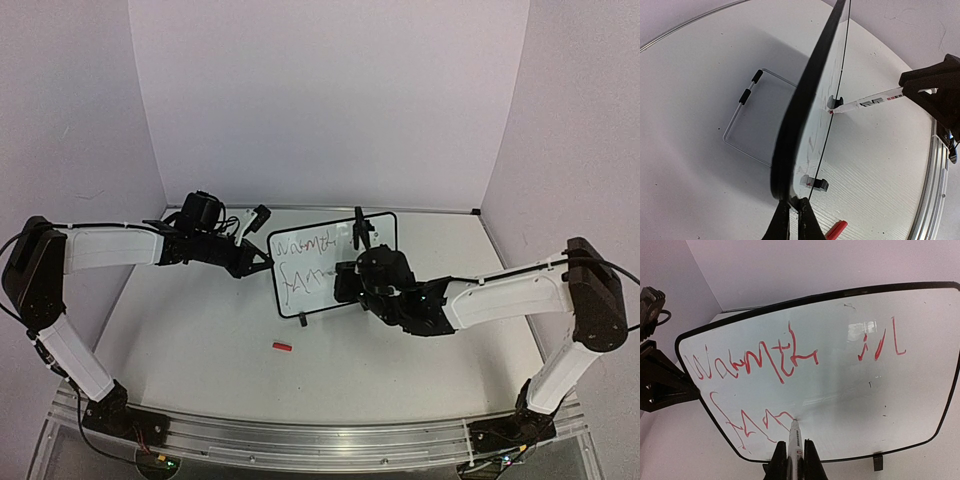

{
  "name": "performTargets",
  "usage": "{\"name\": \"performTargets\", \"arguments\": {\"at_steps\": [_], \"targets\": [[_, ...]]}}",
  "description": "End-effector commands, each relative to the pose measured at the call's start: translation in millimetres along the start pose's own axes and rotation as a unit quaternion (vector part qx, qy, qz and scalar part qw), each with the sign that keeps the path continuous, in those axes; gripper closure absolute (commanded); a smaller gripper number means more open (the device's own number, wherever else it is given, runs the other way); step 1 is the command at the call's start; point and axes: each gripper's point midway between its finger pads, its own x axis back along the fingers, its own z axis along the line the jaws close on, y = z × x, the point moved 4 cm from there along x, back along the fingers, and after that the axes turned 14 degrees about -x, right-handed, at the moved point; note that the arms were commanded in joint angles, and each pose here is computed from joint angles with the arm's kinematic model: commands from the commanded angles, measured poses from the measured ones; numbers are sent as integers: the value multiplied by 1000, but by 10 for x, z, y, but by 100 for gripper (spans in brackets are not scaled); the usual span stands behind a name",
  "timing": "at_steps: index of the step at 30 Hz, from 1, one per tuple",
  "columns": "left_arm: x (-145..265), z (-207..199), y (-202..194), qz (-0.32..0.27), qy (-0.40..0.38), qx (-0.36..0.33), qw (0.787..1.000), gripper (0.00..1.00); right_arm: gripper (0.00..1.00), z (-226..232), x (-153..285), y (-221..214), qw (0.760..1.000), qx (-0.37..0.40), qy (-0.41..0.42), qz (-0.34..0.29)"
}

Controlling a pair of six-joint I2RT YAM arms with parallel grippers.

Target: Write a sentence on the whiteboard

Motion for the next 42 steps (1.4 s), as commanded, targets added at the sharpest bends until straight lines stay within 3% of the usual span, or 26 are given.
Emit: {"name": "performTargets", "arguments": {"at_steps": [1, 22, 42], "targets": [[-7, 51, -45, 22, 17, -9, 1000, 100, 100, -53, 28, 80, 1000, -14, -8, -14], [-23, 56, -52, 22, 16, -7, 1000, 100, 100, -47, 278, 367, 999, -20, 3, -34], [-43, 67, -52, 24, 15, -7, 1000, 100, 100, 48, 55, 340, 1000, -12, 19, -11]]}}
